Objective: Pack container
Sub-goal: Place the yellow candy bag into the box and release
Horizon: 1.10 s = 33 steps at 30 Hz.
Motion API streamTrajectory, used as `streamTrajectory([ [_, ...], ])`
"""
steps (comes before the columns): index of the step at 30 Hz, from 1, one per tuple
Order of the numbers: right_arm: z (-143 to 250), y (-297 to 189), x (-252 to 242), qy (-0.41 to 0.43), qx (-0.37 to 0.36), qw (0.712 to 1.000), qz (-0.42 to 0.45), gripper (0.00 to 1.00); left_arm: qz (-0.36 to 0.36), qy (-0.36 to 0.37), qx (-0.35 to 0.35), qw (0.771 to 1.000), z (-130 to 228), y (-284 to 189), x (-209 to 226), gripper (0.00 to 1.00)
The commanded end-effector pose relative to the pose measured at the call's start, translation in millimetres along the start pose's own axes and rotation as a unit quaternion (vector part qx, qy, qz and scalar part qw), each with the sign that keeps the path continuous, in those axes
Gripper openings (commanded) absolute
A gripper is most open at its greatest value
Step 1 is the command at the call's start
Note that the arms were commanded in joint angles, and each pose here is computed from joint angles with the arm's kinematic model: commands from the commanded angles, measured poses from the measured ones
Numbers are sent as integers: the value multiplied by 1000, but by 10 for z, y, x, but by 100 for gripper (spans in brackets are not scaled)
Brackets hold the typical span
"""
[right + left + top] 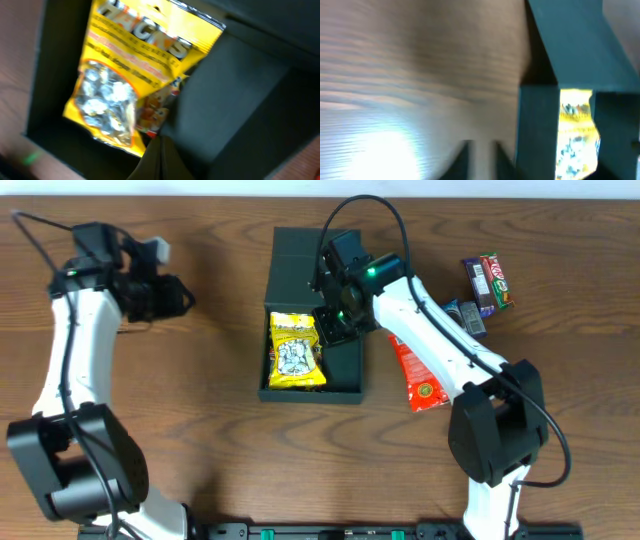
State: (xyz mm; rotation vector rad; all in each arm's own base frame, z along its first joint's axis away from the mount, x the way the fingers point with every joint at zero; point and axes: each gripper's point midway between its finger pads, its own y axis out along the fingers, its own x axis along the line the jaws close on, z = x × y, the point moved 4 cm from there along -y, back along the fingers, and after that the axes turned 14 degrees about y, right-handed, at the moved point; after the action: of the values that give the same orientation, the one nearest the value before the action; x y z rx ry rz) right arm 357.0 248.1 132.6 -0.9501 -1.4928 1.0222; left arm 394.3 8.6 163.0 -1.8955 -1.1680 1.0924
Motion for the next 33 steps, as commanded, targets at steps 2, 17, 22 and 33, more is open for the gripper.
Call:
streamTrajectory([
  [2,32,120,-99,-6,4,999,38,1,71,-7,68,995,314,469,-266,6],
  [17,339,514,-22,-47,43,997,46,1,161,-88,140,973,613,1053,-571,6],
  [22,391,701,31,-57,55,996,49,1,164,-83,149,972,634,1075,-657,6],
  [33,368,762,216,-67,52,996,-2,1,166,-82,155,970,643,1093,-717,6],
])
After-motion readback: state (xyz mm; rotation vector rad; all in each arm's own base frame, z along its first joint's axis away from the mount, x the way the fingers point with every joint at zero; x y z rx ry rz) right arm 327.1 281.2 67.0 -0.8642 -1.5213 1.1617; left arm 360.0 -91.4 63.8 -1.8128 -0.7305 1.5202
